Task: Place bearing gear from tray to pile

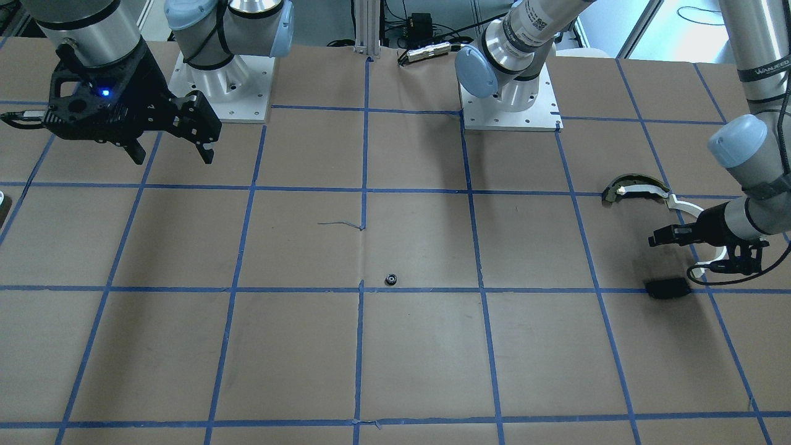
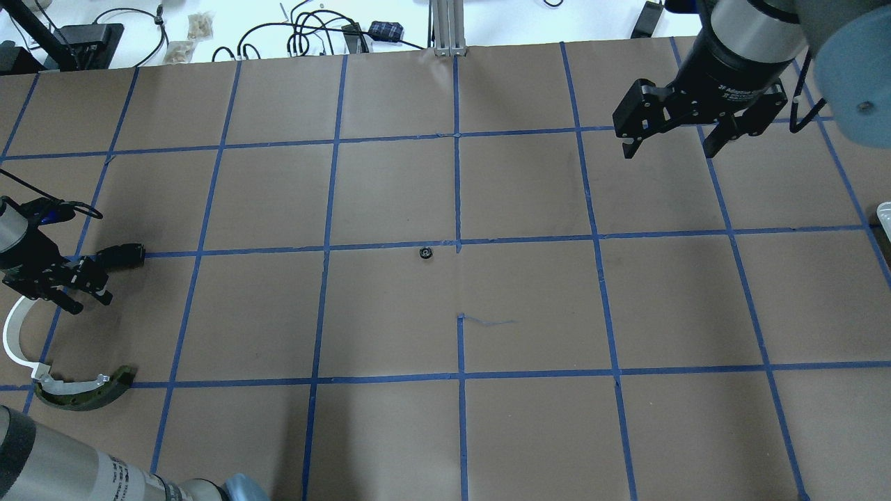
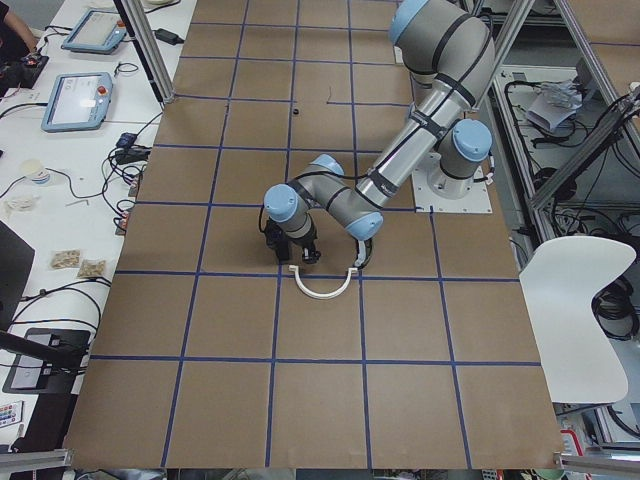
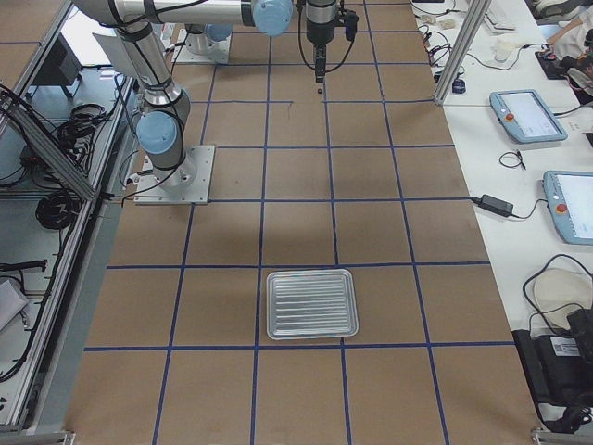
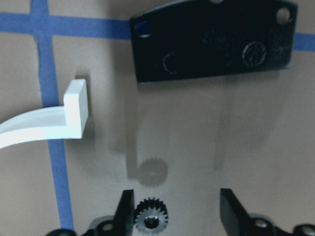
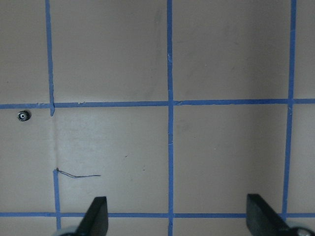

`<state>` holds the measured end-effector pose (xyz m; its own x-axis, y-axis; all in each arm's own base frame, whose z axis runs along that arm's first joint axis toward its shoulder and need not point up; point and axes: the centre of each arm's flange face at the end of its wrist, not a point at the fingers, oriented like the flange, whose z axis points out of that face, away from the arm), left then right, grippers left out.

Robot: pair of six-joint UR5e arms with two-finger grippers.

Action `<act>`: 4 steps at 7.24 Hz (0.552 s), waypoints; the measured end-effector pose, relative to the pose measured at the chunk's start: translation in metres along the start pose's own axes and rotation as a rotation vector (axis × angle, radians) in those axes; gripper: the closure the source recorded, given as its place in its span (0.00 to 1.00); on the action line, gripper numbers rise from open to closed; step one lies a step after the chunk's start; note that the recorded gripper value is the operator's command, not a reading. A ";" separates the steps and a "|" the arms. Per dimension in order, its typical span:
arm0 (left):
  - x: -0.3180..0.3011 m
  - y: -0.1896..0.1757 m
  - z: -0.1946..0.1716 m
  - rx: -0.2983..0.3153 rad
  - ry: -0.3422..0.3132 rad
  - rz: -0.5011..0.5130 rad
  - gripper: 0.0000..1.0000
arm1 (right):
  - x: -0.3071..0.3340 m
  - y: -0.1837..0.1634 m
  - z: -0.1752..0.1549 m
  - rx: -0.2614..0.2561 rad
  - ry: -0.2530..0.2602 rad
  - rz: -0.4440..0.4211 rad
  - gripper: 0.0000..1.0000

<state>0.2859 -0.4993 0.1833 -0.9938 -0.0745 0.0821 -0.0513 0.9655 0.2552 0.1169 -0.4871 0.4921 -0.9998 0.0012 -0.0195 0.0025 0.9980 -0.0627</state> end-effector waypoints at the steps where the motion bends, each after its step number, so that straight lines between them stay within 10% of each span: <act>1: 0.002 -0.001 -0.001 0.000 -0.001 0.001 0.00 | 0.004 0.001 0.001 -0.006 0.058 -0.005 0.00; 4: 0.006 -0.005 0.001 0.006 0.012 0.007 0.33 | 0.007 -0.004 -0.004 0.002 0.071 0.008 0.00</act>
<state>0.2802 -0.5046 0.1814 -0.9929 -0.0703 0.0955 -0.0446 0.9676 0.2484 0.1101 -0.4910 0.4963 -0.9986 0.0136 0.0508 0.0102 0.9978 -0.0653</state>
